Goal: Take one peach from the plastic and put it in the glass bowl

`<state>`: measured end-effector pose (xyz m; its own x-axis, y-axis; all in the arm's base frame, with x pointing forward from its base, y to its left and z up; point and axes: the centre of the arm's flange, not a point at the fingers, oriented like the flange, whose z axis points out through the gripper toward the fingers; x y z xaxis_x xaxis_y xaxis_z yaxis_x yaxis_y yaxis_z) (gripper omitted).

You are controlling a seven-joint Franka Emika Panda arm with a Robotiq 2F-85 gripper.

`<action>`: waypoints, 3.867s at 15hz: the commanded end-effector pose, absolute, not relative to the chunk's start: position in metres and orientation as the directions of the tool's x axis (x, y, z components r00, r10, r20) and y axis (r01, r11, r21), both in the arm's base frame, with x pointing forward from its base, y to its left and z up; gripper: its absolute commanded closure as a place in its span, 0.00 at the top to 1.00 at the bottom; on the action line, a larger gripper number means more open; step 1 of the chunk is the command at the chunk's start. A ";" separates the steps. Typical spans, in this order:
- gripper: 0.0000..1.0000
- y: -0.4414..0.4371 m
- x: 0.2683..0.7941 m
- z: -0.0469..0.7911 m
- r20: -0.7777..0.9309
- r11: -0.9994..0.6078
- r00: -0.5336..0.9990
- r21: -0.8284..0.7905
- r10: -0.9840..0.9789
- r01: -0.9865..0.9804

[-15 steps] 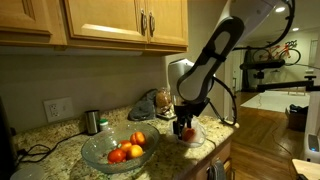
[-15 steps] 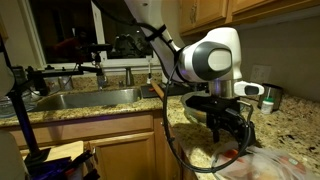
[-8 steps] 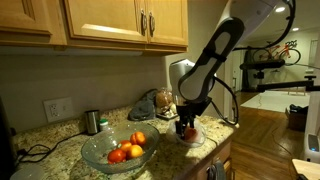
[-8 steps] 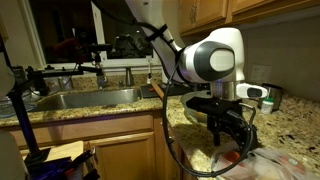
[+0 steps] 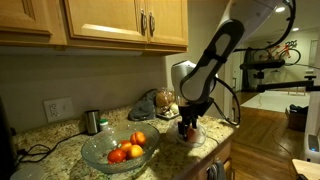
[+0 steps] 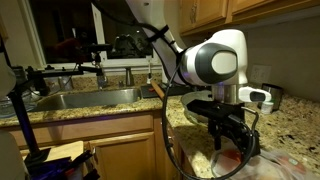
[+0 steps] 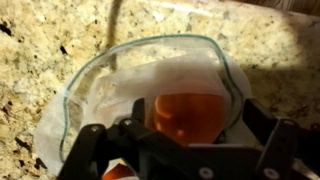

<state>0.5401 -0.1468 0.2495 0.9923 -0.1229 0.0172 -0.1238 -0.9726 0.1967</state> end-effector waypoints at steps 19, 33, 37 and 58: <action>0.42 -0.163 0.537 0.251 0.010 -0.969 0.989 0.203 -0.145 -0.144; 0.39 -0.150 0.537 0.282 0.074 -0.965 0.990 0.228 -0.116 -0.130; 0.39 -0.142 0.534 0.296 0.112 -0.963 0.989 0.244 -0.091 -0.116; 0.39 -0.110 0.513 0.344 0.198 -0.930 0.980 0.360 0.000 -0.073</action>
